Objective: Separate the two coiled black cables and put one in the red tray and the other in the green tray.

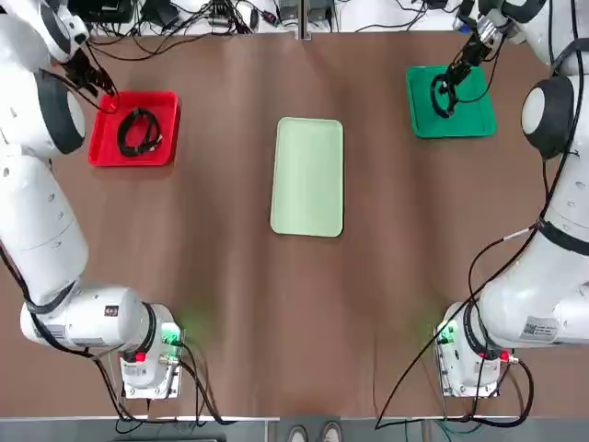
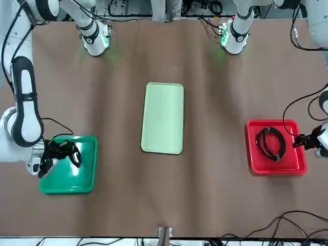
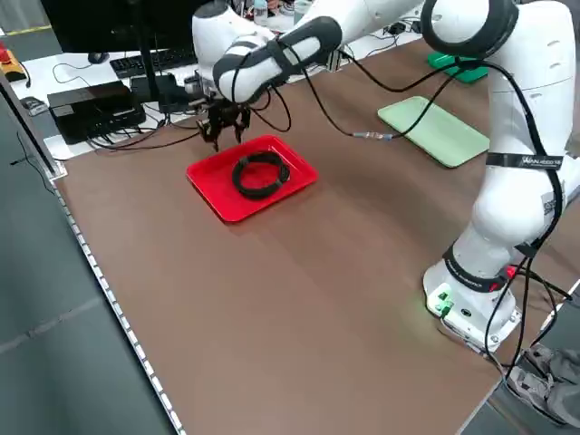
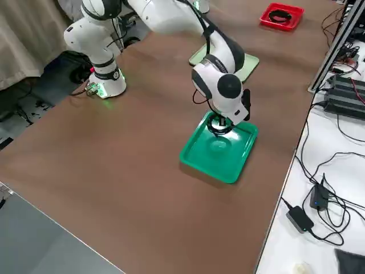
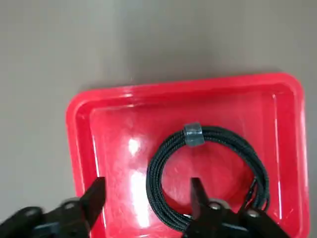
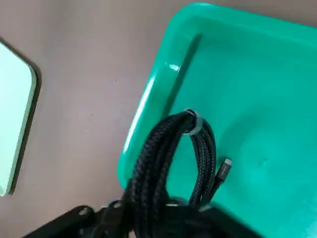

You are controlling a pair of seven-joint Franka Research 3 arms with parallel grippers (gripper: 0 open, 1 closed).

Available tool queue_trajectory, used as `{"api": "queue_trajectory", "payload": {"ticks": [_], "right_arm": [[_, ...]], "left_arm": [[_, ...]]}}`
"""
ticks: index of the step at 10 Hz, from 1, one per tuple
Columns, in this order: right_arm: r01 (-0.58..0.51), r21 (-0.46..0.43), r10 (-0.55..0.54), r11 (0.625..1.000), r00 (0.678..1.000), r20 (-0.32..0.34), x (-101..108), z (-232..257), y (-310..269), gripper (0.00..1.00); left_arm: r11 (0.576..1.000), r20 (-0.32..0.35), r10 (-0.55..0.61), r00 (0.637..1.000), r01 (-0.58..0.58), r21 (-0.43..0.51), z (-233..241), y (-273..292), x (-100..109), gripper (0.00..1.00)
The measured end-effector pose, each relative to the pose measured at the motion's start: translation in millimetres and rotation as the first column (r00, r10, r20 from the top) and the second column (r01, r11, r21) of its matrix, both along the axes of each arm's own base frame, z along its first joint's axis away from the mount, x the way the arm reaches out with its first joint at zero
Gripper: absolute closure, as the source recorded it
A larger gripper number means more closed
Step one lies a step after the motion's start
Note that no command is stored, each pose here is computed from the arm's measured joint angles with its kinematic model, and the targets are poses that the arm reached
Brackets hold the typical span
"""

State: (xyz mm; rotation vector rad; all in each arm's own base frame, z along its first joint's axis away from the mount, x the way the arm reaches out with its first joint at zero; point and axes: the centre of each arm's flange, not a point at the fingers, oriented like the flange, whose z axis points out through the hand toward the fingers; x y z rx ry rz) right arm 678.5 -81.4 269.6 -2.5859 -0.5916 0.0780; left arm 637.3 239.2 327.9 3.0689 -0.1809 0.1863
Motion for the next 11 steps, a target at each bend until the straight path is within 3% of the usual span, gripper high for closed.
{"api": "queue_trajectory", "payload": {"ticks": [1,3,4,5,8,11], "right_arm": [[0.0,0.002,0.0,1.0,1.0,0.002,-0.4,-1.0,-4.4,0.54],[-0.026,0.007,0.026,1.0,0.999,0.021,0.6,-1.0,-8.1,0.24],[-0.033,0.007,0.033,0.999,0.999,0.03,2.1,1.1,-8.1,0.07],[-0.037,0.007,0.037,0.999,0.999,0.035,3.3,2.9,-7.9,0.0],[-0.039,0.007,0.039,0.999,0.998,0.04,4.5,4.8,-7.5,0.0],[-0.032,-0.017,0.033,0.999,0.996,0.081,16.4,42.7,-8.5,0.0]], "left_arm": [[1.0,0.038,-0.008,0.999,0.008,0.004,24.6,-3.2,2.2,0.01],[1.0,0.082,-0.01,0.997,0.009,0.022,86.2,-27.2,2.4,0.0],[0.999,0.067,0.005,0.998,-0.007,0.036,115.8,-52.6,0.5,0.0],[0.999,0.045,0.028,0.999,-0.03,0.041,141.4,-84.4,-2.7,0.0],[0.994,-0.015,0.1,0.995,-0.099,0.044,201.4,-168.6,-22.4,0.0],[0.989,-0.053,0.136,0.989,-0.132,0.072,268.3,-230.4,-59.7,0.0]]}}
